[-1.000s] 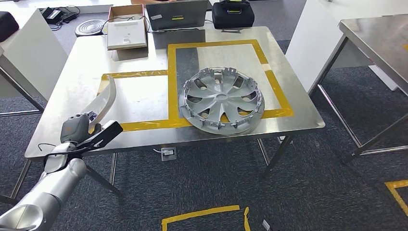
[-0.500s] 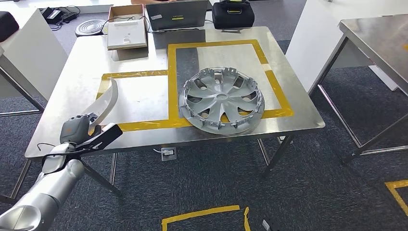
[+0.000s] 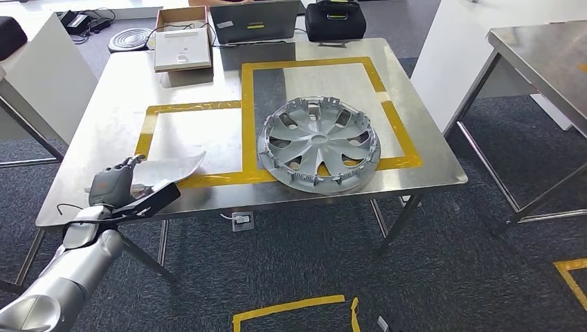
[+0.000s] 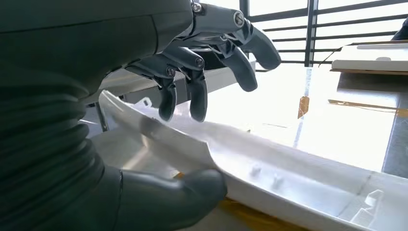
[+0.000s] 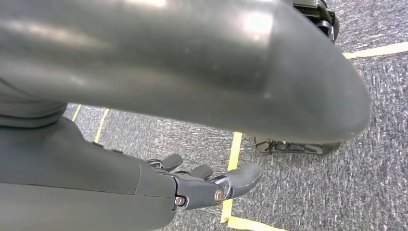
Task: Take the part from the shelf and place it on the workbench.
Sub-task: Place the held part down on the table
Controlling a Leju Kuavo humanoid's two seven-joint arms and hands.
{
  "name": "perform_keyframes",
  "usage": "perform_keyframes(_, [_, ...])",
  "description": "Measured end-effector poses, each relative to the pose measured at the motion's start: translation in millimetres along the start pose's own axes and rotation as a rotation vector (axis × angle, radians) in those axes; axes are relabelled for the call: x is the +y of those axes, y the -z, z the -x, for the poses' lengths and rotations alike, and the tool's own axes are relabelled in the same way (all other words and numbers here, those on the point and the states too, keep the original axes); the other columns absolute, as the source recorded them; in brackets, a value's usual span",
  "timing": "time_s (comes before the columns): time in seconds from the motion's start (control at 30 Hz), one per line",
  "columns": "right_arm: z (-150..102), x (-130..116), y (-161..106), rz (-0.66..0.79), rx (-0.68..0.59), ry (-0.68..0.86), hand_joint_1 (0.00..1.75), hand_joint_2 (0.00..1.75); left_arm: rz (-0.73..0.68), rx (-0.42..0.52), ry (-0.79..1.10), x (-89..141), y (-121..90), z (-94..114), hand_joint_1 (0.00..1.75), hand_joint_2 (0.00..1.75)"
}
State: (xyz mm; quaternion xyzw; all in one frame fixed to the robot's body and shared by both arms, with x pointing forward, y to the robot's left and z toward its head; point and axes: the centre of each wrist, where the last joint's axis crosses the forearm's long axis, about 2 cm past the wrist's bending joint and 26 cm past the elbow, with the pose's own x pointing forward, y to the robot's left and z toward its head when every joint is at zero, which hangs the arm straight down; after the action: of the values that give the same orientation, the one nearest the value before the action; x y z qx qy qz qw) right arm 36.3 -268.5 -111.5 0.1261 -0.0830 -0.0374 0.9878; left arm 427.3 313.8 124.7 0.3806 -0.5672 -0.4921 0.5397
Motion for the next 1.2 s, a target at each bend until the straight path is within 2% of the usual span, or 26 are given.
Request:
perform_keyframes(0.1, [0.0, -0.2, 0.0, 0.002, -0.001, 0.001, 0.0, 0.0, 0.0, -0.001, -0.001, 0.0, 0.0, -0.1, 0.0, 0.0])
perform_keyframes(1.07, [-0.1, -0.3, 0.0, 0.003, 0.0, 0.002, 0.0, 0.0, 0.0, -0.005, 0.006, 2.0, 1.4, -0.9, 0.0, 0.0])
perform_keyframes(1.2, [0.0, -0.3, 0.0, 0.003, -0.001, 0.004, 0.0, 0.0, -0.033, -0.03, -0.001, 5.2, 2.9, -1.3, 0.0, 0.0])
